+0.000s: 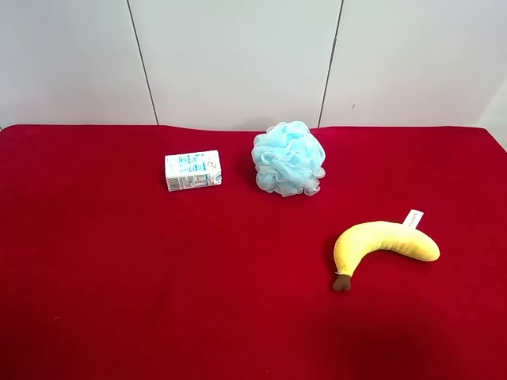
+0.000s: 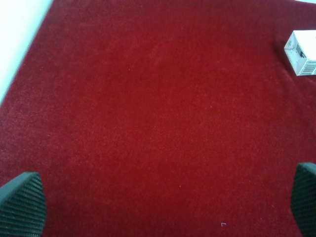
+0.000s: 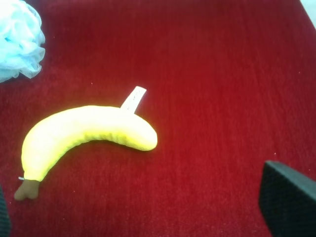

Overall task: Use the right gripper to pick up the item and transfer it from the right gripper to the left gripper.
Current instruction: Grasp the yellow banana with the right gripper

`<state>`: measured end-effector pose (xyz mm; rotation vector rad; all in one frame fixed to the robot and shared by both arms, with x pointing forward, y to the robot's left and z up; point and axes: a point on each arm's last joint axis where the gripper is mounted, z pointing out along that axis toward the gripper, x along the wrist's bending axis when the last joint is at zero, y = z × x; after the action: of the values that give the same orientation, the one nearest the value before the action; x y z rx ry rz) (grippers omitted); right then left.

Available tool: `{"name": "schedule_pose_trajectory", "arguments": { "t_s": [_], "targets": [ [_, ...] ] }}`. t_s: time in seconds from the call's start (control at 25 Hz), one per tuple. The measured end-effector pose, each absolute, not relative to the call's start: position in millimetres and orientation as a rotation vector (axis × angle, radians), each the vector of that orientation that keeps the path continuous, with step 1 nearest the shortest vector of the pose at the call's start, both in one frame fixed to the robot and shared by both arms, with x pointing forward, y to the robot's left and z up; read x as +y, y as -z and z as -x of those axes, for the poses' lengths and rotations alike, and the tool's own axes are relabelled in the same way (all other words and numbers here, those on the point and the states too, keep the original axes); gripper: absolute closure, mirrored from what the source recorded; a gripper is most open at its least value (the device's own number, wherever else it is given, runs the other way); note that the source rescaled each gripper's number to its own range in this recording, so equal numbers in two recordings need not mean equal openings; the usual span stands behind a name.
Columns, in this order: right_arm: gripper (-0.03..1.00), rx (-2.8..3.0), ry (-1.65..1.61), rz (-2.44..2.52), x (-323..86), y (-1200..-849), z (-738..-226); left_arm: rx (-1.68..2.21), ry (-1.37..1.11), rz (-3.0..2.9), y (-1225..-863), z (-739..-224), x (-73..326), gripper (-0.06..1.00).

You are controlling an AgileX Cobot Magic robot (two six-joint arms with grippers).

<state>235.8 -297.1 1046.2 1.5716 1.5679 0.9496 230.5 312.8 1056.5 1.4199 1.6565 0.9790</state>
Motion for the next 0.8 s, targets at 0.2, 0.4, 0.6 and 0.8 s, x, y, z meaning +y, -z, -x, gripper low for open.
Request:
{"name": "schedule_pose_trajectory", "arguments": {
  "t_s": [0.2, 0.4, 0.6, 0.8],
  "targets": [
    [-0.03, 1.568, -0.95, -1.572, -297.1, -1046.2, -235.8, 1.656, -0.979, -1.42, -1056.5, -230.5, 312.8, -0.06],
    [-0.03, 1.568, -0.95, -1.572, -297.1, -1046.2, -235.8, 1.656, -0.979, -1.42, -1056.5, -230.5, 312.8, -0.06],
    [-0.03, 1.568, -0.95, -1.572, -297.1, -1046.2, -235.8, 1.656, -0.979, -1.42, -1056.5, -230.5, 312.8, -0.06],
    [-0.03, 1.568, -0.95, -1.572, -297.1, -1046.2, -235.8, 1.656, -0.98, -1.419, -1056.6, -230.5, 312.8, -0.06]
  ]
}}
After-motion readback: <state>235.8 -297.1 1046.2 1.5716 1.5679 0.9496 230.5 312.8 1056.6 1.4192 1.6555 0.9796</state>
